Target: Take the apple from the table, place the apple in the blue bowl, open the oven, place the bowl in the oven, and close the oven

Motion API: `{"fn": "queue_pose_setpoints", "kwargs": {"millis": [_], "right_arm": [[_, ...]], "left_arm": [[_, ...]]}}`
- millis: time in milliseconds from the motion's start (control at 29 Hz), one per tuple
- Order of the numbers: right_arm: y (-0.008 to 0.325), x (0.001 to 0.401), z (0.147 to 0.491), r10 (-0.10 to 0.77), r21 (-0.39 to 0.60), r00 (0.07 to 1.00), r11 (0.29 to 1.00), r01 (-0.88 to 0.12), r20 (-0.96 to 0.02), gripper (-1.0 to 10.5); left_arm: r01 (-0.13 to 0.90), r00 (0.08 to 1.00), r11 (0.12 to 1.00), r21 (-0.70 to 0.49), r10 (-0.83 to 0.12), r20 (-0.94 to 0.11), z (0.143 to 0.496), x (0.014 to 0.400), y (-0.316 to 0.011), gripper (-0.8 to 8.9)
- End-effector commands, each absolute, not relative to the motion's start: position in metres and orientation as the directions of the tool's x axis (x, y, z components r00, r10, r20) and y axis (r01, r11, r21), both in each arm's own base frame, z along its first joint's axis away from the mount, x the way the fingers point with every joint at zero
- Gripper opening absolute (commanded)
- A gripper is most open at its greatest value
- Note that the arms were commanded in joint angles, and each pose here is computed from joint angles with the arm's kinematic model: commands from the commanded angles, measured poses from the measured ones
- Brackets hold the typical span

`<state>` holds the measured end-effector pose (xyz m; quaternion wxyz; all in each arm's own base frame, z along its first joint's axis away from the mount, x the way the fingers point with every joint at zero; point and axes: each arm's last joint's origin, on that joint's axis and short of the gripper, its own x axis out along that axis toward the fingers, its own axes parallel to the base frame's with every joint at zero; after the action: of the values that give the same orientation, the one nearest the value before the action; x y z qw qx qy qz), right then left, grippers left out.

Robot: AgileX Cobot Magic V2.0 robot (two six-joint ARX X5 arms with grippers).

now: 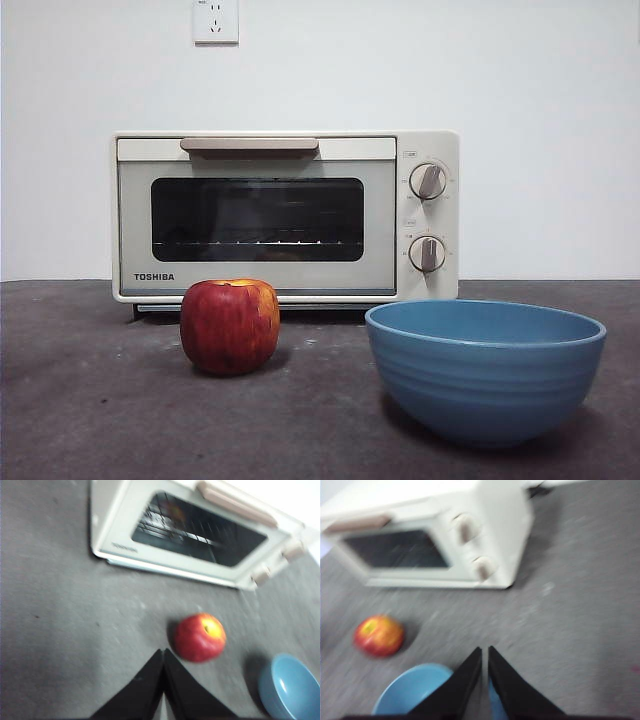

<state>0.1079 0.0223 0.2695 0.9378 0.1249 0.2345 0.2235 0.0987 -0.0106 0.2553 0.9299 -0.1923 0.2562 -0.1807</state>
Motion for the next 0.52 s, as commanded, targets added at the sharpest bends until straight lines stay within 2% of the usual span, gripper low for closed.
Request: {"fn": "queue_pose_setpoints", "kwargs": {"millis": [34,172,344,517], "right_arm": [[0.029,0.114,0.282,0.541,0.288,0.734,0.841,-0.458,-0.411,0.0],[0.043,0.121,0.287,0.621,0.293,0.613,0.779,-0.555,-0.489,0.0],[0.066,0.123,0.279,0.669,0.285,0.467,0.703,-0.652,-0.578,0.0],[0.074,0.124,0.28,0.675,0.257,0.47,0.689,-0.678,-0.569,0.3]], "left_arm": [[0.312,0.773,0.865,-0.393,-0.471,-0.425,0.268,0.101,-0.013,0.07],[0.358,0.715,0.853,-0.378,-0.512,-0.477,0.276,0.104,-0.017,0.07],[0.408,0.654,0.833,-0.374,-0.553,-0.516,0.276,0.103,-0.024,0.07],[0.414,0.65,0.83,-0.373,-0.556,-0.517,0.276,0.103,-0.025,0.07]]}}
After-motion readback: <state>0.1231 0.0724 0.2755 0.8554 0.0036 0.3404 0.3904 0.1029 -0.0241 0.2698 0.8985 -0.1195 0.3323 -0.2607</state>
